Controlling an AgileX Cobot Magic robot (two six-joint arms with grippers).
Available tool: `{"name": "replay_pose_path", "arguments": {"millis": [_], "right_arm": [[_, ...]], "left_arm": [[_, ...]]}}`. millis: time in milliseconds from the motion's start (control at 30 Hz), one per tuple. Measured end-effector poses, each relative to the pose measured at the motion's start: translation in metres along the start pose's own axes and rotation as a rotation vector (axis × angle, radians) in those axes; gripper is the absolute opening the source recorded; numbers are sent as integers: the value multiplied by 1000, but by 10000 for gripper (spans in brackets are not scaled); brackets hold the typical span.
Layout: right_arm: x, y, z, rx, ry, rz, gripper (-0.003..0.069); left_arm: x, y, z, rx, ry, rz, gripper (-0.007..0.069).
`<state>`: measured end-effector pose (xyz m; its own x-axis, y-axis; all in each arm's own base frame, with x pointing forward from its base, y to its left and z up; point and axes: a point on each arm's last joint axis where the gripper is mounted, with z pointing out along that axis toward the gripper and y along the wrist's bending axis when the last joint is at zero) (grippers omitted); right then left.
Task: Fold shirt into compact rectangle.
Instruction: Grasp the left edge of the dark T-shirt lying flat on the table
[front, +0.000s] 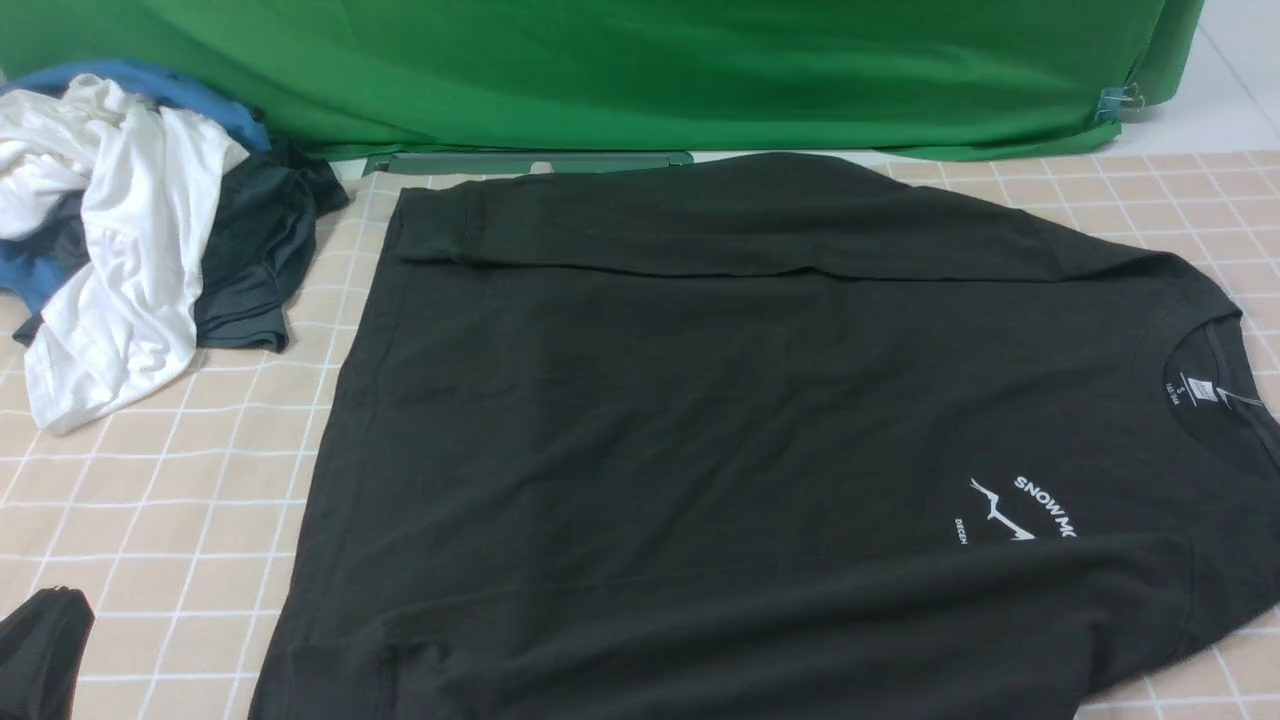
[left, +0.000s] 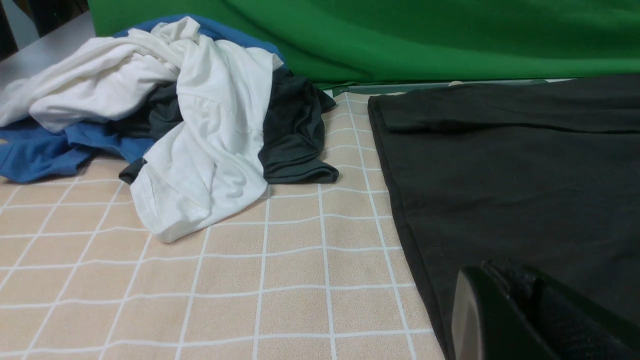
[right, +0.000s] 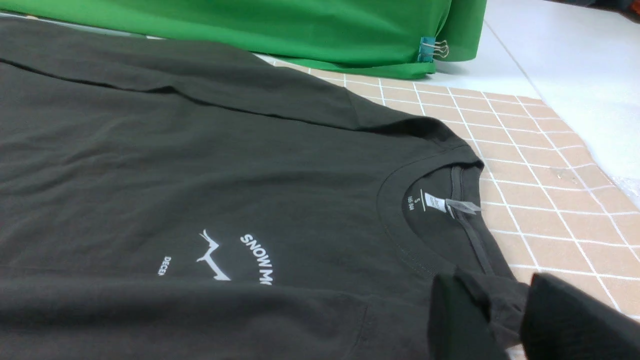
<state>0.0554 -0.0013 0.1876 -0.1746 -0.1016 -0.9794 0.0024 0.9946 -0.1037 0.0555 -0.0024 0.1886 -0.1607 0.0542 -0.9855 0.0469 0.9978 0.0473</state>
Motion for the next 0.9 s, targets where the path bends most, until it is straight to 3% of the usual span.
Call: {"name": "replay_pose_path", "arguments": {"millis": [667,733,767,900], "right_arm": [[0,0,0,0,0,0,241],[0,0,0,0,0,0,241],[0,0,0,0,0,0,241],[0,0,0,0,0,0,241]], "left_arm": [[-1,0,0,-2,-9,5,22],[-3,0,0,58,-37,-22,22],[-5,-1,0,10,-60,-70,22],[-16,-1,-1,37,-175,-355,22]]}}
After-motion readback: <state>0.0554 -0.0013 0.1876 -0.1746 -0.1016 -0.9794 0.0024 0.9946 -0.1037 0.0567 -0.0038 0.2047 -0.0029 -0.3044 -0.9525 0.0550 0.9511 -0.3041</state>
